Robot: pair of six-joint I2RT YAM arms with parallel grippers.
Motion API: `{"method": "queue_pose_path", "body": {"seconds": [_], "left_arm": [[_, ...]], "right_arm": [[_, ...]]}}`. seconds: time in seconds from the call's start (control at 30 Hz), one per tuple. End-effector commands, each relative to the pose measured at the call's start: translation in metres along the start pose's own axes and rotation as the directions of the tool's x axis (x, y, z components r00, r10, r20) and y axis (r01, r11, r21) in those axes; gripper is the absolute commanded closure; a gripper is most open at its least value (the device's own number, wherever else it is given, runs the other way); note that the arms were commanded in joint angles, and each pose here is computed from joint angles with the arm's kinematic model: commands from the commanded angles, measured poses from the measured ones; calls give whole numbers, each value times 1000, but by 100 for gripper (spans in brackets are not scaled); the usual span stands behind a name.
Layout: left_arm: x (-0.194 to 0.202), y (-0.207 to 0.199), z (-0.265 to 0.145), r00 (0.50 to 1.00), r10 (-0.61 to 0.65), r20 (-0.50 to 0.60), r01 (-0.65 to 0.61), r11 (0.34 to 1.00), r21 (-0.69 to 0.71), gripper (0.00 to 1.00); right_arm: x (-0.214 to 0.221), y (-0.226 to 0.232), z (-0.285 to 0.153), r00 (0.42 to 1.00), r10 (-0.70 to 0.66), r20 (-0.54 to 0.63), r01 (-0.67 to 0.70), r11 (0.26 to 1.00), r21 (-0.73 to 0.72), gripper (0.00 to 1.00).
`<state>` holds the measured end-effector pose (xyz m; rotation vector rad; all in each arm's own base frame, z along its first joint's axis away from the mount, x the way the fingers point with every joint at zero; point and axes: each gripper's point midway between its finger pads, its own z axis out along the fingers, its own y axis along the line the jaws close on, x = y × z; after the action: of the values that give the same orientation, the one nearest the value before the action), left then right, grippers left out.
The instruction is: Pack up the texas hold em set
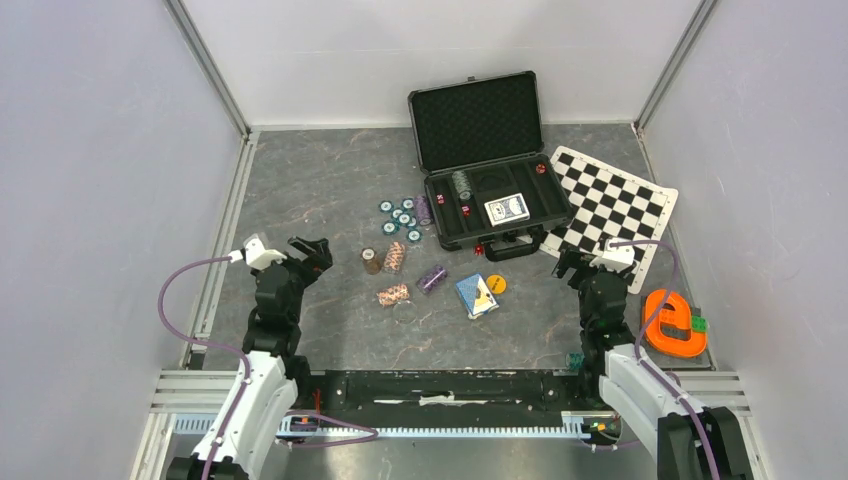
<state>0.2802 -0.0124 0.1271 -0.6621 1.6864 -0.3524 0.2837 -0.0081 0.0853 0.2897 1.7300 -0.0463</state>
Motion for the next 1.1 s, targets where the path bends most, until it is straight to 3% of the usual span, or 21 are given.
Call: {"method": "queue_pose_path", "body": {"seconds": [0.0, 0.2, 0.37, 0.47, 0.77, 1.07], "left_arm": [[-9, -2, 0, 999, -14, 33, 14, 1000, -2, 0], [-4, -7, -1, 1000, 20, -8, -20, 1000, 22, 0], [9, -46, -9, 996, 82, -26, -71, 954, 290, 0], [13, -58, -13, 992, 122, -41, -99, 927, 362, 0], [38, -73, -12, 964, 237, -123, -168, 896, 411, 0], [78, -92, -6, 857, 476, -199, -380, 843, 380, 6]], "right_arm": [[-12, -2, 2, 999, 19, 40, -20, 1000, 19, 1], [-13, -2, 2, 999, 21, 42, -22, 1000, 23, 1], [-13, -2, 2, 999, 22, 40, -23, 999, 24, 1], [-12, -1, 2, 999, 24, 38, -25, 1000, 19, 1], [-9, 7, 3, 1000, 2, 24, -2, 1000, -27, 1], [-10, 7, 3, 1000, 3, 26, -2, 1000, -30, 1]]}}
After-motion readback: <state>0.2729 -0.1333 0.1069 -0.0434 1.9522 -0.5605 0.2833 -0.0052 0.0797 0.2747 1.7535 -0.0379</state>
